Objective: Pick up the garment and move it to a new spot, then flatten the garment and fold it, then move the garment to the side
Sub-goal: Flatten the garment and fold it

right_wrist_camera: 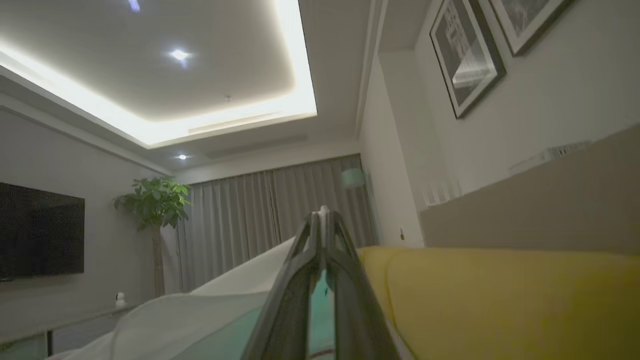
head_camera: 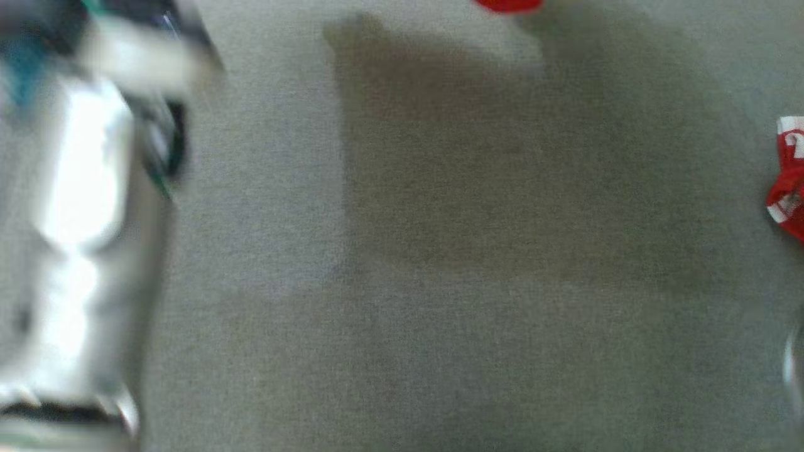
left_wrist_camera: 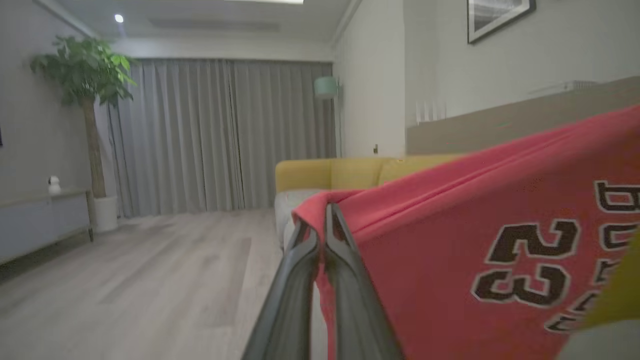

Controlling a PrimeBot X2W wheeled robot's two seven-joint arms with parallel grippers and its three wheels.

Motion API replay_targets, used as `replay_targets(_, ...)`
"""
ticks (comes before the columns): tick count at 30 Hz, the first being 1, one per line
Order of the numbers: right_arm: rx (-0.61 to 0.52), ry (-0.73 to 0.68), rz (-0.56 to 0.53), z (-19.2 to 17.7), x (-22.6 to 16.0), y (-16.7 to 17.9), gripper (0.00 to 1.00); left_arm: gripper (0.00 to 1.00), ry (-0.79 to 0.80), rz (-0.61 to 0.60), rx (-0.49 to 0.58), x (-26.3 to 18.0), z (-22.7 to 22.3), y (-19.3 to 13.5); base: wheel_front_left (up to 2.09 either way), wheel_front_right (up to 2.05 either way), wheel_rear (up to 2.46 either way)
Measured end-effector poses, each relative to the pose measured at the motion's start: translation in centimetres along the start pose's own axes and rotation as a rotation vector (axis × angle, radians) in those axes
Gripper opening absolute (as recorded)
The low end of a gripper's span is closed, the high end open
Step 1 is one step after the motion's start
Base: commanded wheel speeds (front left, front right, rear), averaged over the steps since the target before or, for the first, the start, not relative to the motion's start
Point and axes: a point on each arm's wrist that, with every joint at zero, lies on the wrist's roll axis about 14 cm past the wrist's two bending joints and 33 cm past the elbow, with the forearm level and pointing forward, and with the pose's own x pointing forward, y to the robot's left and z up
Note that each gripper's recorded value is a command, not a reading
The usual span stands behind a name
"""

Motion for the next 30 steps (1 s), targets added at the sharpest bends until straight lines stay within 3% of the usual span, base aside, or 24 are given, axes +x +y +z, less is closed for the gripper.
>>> replay_targets(4,0.064,0.243,-0.092,-7.1,-9.3,-2.9,0.00,0.00,0.218,0.047,-0.116,-7.2,-8.0,-1.5,0.00,0.00,0.00)
replay_targets(9,0.113,0.481,-0.230,-10.7,-21.8,-5.5,0.00,0.00,0.457,0.133,-0.247,-17.3,-14.8,-3.7,0.00,0.00,0.00)
replay_targets(13,0.150,0.624,-0.299,-11.5,-29.6,-5.3,0.00,0.00,0.567,0.159,-0.296,-23.2,-16.6,-5.3,0.00,0.00,0.00)
replay_targets(20,0.189,0.787,-0.402,-10.3,-40.3,-4.9,0.00,0.00,0.609,0.206,-0.329,-29.2,-15.9,-5.7,0.00,0.00,0.00)
replay_targets(24,0.180,0.832,-0.447,-9.0,-44.2,-5.3,0.00,0.00,0.658,0.183,-0.343,-32.8,-15.9,-7.4,0.00,0.00,0.00)
replay_targets(30,0.189,0.777,-0.440,-8.0,-43.1,-5.3,0.00,0.00,0.657,0.159,-0.347,-34.1,-15.3,-8.3,0.00,0.00,0.00)
